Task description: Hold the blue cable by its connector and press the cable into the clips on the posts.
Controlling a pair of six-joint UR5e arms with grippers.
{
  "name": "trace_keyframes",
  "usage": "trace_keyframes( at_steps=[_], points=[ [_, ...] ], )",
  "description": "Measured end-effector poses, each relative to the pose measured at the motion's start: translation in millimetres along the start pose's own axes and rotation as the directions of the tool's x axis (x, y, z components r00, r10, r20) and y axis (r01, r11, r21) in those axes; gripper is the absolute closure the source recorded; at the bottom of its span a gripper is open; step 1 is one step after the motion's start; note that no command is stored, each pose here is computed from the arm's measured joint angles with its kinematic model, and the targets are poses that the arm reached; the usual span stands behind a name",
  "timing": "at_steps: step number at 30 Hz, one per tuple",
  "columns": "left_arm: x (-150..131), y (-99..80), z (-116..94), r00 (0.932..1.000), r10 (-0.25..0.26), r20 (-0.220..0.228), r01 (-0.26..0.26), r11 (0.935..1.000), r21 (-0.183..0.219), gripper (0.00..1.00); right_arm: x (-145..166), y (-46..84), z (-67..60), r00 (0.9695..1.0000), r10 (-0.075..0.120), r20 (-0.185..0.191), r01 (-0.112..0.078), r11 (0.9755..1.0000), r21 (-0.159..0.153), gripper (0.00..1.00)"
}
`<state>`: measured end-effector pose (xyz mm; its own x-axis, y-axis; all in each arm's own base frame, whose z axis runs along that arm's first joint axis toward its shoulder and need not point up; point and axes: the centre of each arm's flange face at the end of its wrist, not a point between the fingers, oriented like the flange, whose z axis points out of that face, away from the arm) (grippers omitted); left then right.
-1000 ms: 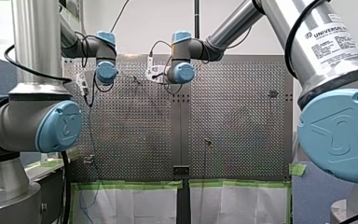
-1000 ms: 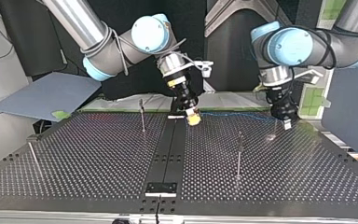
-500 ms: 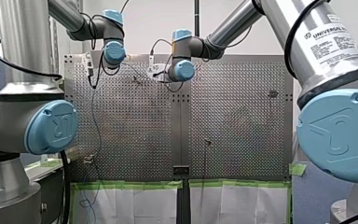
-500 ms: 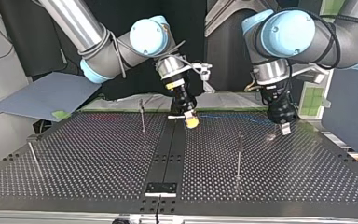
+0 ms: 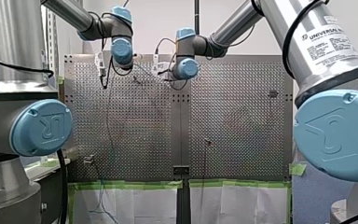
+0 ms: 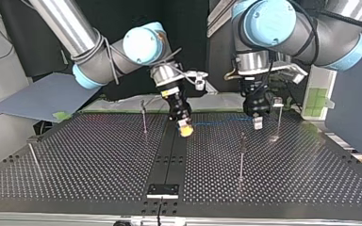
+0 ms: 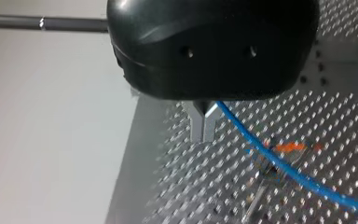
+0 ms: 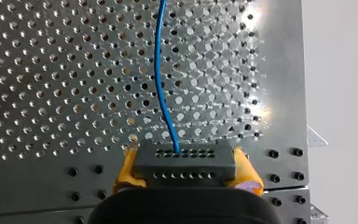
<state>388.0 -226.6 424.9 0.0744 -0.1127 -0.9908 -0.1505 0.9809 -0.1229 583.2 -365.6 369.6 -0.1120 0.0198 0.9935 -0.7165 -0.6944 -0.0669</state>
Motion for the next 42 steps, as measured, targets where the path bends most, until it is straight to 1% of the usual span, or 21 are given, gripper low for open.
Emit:
trace_keyframes(
  at_steps=[3, 8, 12, 17, 20, 25, 32, 37, 42],
  points=[
    [7.6, -1.9, 5.3, 0.9999, -0.007, -0.008, 0.007, 0.9999, 0.008, 1.0, 0.8, 3.0, 1.0, 1.0, 0.0, 0.0, 0.0, 1.0, -0.004, 1.0],
    [21.0, 3.0, 17.6, 0.9996, -0.01, -0.027, 0.01, 0.9999, -0.012, 1.0, 0.9, 6.5, 1.7, 1.0, -0.001, 0.002, 0.001, 1.0, -0.008, 1.0],
    [23.0, 9.2, 23.9, 0.9996, -0.012, -0.026, 0.011, 0.9995, -0.031, 1.0, 0.9, 10.6, 2.6, 1.0, -0.002, 0.003, 0.002, 0.9999, -0.014, 1.0],
    [23.0, 14.8, 28.7, 0.9997, -0.01, -0.023, 0.009, 0.999, -0.045, 1.0, 1.0, 18.5, 4.5, 1.0, -0.003, 0.003, 0.003, 0.9997, -0.023, 1.0],
    [22.4, 16.5, 31.4, 0.9998, -0.012, -0.015, 0.011, 0.9988, -0.047, 1.0, 0.9, 22.4, 5.6, 1.0, -0.002, 0.003, 0.003, 0.9997, -0.024, 1.0],
    [23.8, 17.0, 34.9, 0.9998, -0.015, -0.013, 0.014, 0.9991, -0.039, 1.0, 1.9, 28.3, 7.5, 1.0, -0.003, 0.0, 0.003, 0.9997, -0.024, 1.0],
    [37.7, 17.9, 42.6, 0.9992, -0.006, -0.041, 0.004, 0.9993, -0.037, 1.0, 2.1, 28.4, 7.9, 1.0, -0.004, 0.001, 0.004, 0.9998, -0.017, 1.0],
    [40.3, 21.3, 47.3, 0.9991, -0.004, -0.042, 0.002, 0.9991, -0.043, 1.0, 0.9, 23.9, 6.9, 1.0, -0.006, 0.004, 0.006, 0.9999, -0.009, 1.0],
    [52.5, 25.4, 55.5, 0.9979, 0.006, -0.064, -0.01, 0.9986, -0.051, 1.0, -5.2, 22.2, 7.7, 0.9999, -0.008, 0.013, 0.008, 0.9999, -0.006, 1.0]
  ],
)
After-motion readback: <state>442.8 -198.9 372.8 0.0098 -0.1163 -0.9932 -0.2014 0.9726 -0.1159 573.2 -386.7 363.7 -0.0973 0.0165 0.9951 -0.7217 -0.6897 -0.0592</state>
